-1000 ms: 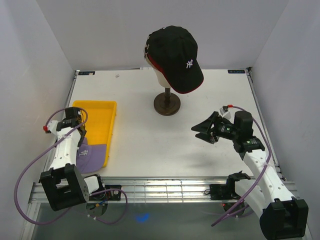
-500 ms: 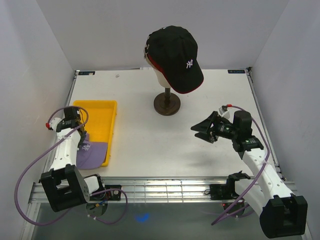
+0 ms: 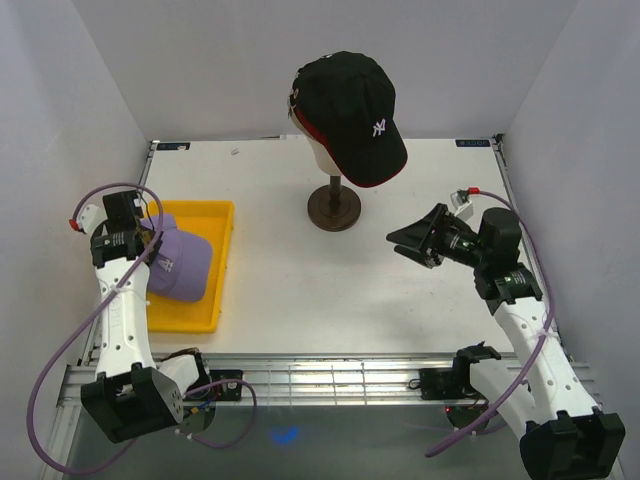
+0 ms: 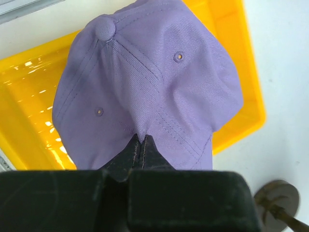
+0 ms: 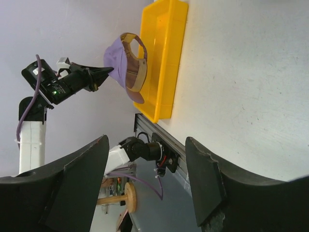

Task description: Stack the hats

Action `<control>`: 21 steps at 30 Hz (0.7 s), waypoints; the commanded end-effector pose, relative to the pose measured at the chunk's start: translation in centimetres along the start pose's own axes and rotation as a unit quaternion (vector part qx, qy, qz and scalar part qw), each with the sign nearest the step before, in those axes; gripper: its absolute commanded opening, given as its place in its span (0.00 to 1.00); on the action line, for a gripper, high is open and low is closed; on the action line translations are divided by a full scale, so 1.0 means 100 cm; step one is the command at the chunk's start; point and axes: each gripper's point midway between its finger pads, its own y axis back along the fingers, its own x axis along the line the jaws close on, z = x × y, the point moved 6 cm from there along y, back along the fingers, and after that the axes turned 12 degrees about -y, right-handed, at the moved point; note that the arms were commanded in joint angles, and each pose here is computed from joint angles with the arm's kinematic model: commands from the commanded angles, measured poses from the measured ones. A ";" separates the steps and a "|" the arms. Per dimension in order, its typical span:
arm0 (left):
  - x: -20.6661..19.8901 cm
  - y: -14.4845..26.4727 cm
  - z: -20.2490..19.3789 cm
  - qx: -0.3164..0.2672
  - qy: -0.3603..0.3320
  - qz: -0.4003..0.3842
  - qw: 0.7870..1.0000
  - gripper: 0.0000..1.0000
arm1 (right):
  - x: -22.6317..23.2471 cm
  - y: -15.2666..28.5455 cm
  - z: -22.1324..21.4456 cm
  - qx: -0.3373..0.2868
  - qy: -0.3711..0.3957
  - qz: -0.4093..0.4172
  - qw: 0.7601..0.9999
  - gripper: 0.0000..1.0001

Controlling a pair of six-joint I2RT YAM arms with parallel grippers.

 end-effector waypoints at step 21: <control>-0.041 0.084 0.046 -0.025 0.056 -0.168 0.984 0.00 | 0.141 -0.081 -0.115 0.002 0.253 0.060 0.966 0.68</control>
